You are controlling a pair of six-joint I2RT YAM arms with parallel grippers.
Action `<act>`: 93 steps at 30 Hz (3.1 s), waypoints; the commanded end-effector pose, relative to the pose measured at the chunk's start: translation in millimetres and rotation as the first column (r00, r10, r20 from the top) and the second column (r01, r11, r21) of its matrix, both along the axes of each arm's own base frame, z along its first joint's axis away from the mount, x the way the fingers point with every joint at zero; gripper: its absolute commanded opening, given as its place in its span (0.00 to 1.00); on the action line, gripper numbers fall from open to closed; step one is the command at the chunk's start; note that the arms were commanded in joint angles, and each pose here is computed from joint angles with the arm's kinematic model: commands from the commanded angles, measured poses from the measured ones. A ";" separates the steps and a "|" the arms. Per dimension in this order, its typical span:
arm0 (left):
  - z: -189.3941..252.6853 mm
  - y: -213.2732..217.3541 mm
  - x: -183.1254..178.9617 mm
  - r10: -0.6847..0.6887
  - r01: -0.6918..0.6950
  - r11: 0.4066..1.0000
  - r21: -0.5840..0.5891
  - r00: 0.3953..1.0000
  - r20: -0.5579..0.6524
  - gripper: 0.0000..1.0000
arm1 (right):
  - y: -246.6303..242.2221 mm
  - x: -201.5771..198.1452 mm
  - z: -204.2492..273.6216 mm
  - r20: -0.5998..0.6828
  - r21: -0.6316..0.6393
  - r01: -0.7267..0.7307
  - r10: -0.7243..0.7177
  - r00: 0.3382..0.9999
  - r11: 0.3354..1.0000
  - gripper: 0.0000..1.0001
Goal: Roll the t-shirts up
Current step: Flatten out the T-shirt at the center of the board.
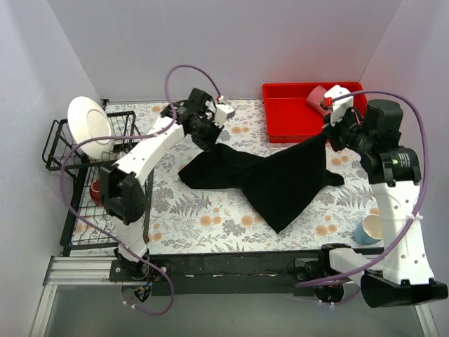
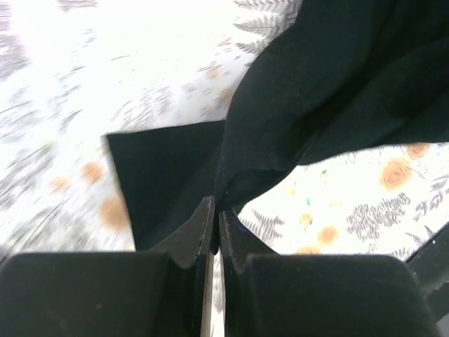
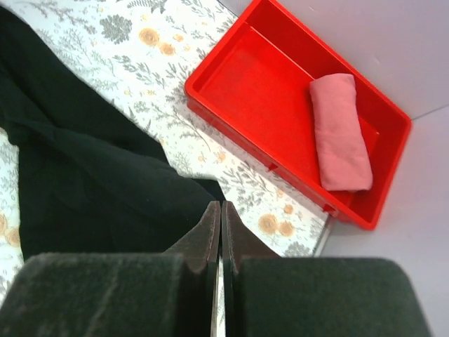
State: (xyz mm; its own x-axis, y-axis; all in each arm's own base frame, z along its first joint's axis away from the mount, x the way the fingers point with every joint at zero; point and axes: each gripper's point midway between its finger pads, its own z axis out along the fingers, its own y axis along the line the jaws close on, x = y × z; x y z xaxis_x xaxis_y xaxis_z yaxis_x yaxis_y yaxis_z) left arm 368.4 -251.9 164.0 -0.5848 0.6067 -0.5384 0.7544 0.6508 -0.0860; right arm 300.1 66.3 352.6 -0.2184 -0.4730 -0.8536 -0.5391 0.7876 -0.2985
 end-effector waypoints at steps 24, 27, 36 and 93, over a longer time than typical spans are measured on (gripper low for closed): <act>-2.9 147.8 -17.9 0.130 -0.143 0.976 0.166 0.988 0.088 0.44 | -44.3 -73.0 -153.9 -0.210 -0.330 -0.077 0.006 0.978 0.941 0.01; -15.2 147.1 -47.4 0.086 -0.085 0.978 0.192 0.996 0.000 0.40 | -39.8 -67.7 -153.7 -0.216 -0.297 -0.068 0.003 0.976 0.952 0.01; -65.9 128.1 -124.6 0.122 -0.069 0.980 0.188 0.950 -0.288 0.41 | -28.9 -57.9 -157.0 -0.247 -0.218 -0.053 -0.002 0.969 0.975 0.01; 194.8 127.6 104.4 0.454 -0.468 0.876 -0.120 0.715 0.532 0.00 | -119.3 57.0 64.3 0.357 -0.012 0.509 -0.472 0.806 0.861 0.01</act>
